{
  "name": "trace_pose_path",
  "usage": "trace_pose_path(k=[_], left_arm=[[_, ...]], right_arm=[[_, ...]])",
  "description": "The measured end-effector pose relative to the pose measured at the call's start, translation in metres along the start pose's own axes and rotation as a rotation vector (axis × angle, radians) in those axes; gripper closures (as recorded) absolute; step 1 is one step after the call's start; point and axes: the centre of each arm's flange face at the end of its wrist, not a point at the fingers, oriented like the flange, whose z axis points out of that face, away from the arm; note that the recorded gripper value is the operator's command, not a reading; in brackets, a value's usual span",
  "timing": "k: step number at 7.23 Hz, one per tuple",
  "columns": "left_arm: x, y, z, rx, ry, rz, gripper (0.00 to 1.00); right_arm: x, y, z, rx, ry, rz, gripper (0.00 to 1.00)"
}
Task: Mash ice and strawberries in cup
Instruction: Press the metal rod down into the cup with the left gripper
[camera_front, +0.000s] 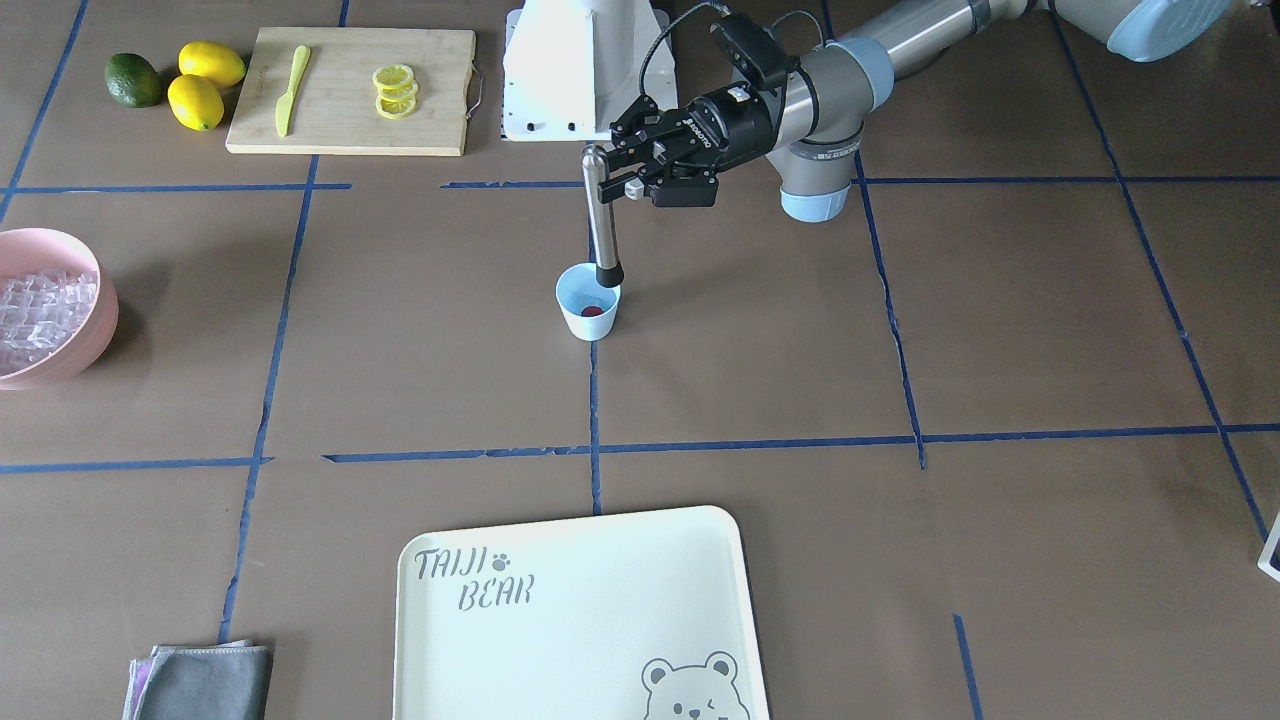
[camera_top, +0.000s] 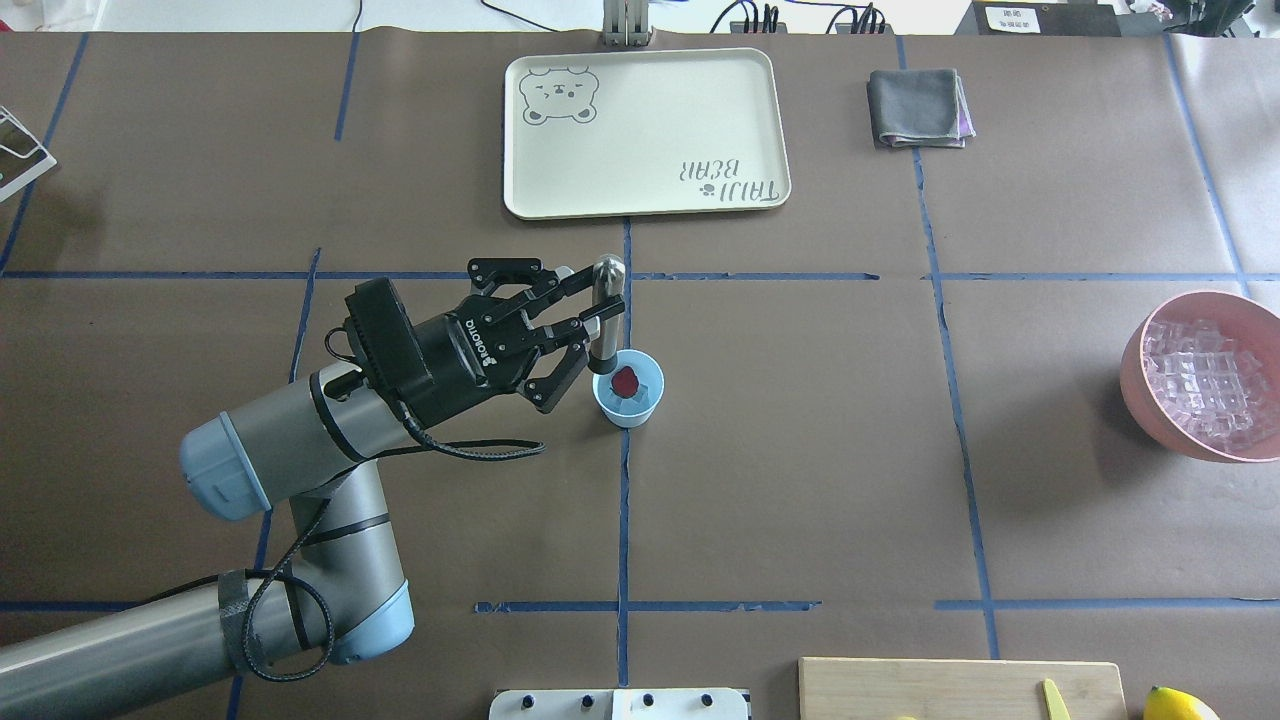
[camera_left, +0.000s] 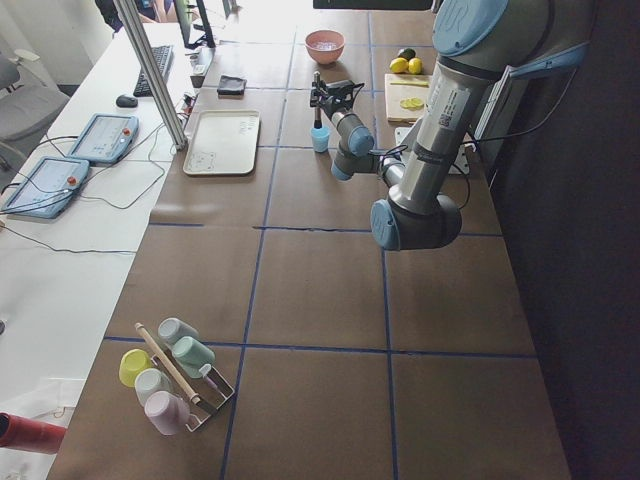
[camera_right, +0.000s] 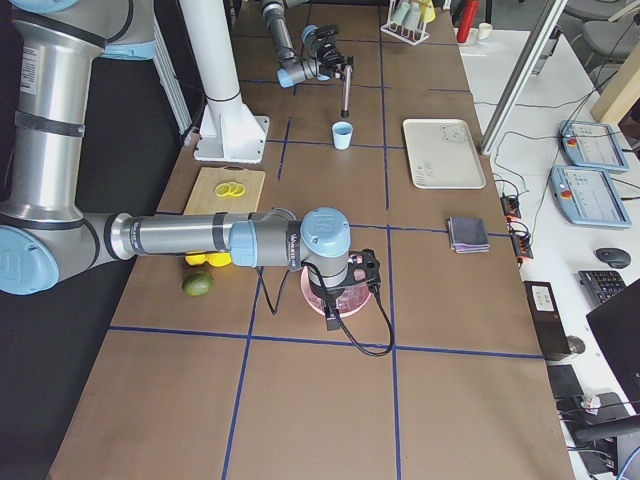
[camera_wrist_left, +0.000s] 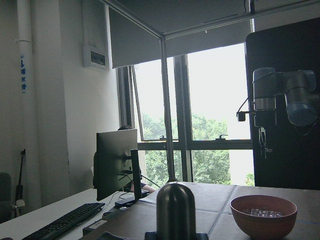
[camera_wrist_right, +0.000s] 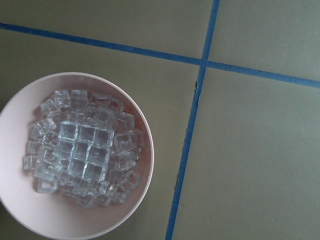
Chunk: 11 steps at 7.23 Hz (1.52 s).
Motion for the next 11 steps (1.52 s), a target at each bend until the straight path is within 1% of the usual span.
trace_pose_path(k=[3, 6, 11], left_arm=[[0.020, 0.029, -0.003, 0.004, -0.022, 0.011, 1.00], [0.027, 0.028, 0.009, 0.017, -0.033, 0.004, 1.00], [0.027, 0.054, 0.010, -0.033, -0.046, 0.014, 1.00]], right_arm=[[0.000, 0.001, 0.000, -0.001, 0.000, 0.001, 0.00], [0.000, 0.001, 0.000, -0.001, 0.000, -0.001, 0.00], [0.001, 0.001, 0.001, -0.002, 0.001, 0.000, 0.00]])
